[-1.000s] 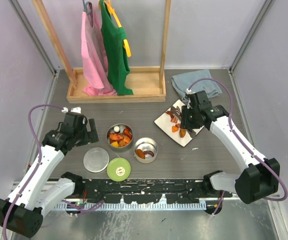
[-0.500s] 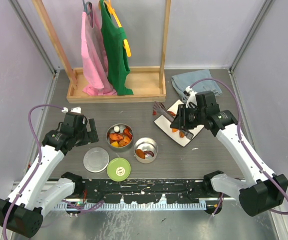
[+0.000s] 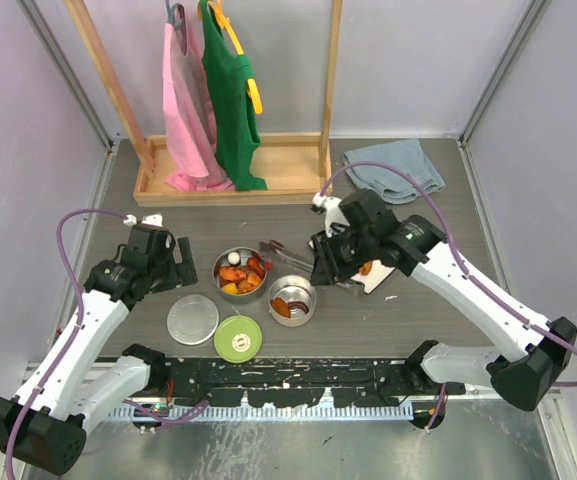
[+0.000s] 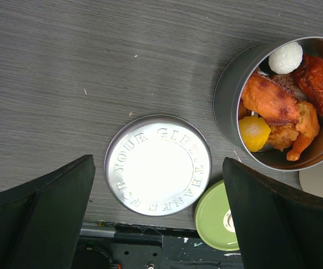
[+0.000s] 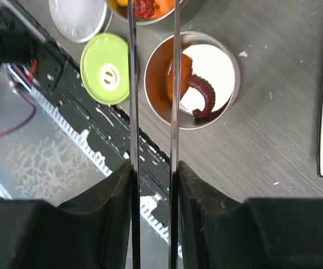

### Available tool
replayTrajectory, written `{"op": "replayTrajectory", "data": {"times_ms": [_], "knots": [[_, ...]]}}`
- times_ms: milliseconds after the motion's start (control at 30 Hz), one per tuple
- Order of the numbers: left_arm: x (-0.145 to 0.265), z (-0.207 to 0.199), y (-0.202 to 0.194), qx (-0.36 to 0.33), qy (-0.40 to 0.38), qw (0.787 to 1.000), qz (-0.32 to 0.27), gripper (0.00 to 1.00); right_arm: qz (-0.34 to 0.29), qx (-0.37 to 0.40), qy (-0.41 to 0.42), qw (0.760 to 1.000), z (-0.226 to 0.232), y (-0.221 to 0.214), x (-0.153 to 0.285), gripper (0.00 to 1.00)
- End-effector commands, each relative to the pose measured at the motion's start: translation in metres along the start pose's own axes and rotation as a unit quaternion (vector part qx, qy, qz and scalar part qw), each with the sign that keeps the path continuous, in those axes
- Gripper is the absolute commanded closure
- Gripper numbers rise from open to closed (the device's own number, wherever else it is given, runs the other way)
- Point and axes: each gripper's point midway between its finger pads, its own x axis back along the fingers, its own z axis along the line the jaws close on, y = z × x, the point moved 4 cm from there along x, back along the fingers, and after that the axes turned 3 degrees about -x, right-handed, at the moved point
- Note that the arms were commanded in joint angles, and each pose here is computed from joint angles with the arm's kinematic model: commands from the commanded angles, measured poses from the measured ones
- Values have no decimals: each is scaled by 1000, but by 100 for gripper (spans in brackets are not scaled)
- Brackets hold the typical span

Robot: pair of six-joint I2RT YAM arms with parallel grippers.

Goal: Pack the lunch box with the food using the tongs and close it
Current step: Place the fake food in the packing box.

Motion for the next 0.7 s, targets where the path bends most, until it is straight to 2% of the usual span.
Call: {"op": "replayTrajectory", "data": {"times_ms": [0,133,667], "knots": [[2,0,8,1,0,1000,-16,2,15,26,-53,998,13,-5,3,74],[2,0,7,1,0,1000,-15,2,43,30,-91,995,10,-22,0,75],[2,-1,8,1,0,1000,-15,2,92,45,-125,987,9,-50,-2,75]]}}
